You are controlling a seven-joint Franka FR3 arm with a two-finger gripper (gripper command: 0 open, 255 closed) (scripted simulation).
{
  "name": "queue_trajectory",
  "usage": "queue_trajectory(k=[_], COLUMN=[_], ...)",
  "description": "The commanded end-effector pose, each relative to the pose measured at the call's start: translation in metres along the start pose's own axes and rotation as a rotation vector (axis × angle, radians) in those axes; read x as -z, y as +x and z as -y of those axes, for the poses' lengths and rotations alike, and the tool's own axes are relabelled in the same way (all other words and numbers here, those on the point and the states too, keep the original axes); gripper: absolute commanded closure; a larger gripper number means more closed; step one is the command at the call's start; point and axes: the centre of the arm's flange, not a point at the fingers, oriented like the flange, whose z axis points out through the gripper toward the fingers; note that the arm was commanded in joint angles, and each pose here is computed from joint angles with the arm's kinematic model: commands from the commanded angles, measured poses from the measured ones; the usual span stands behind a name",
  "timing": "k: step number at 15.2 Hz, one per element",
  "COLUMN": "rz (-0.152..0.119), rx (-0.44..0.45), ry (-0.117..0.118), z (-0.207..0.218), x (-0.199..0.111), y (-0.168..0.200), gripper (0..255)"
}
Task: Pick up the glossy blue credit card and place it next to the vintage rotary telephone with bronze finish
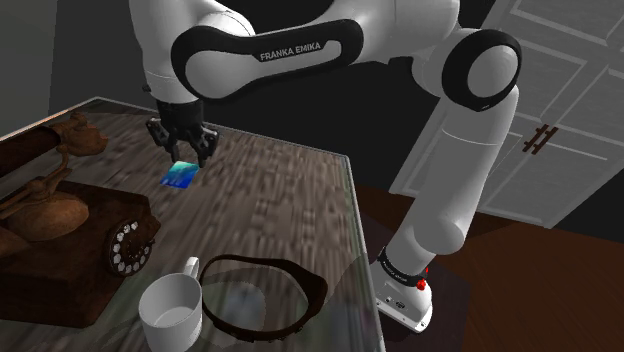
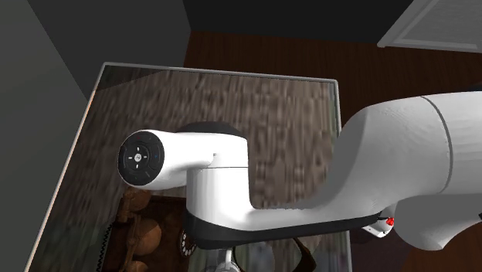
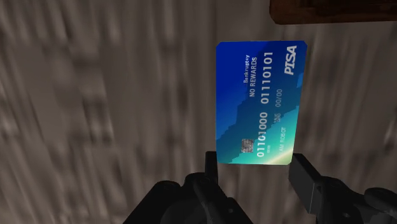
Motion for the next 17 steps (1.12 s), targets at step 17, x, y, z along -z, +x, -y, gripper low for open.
queue_trajectory(k=[17], rz=[0.0], rx=[0.0], ry=[0.0], z=[0.002], x=[-0.094], y=[-0.014], gripper=[255])
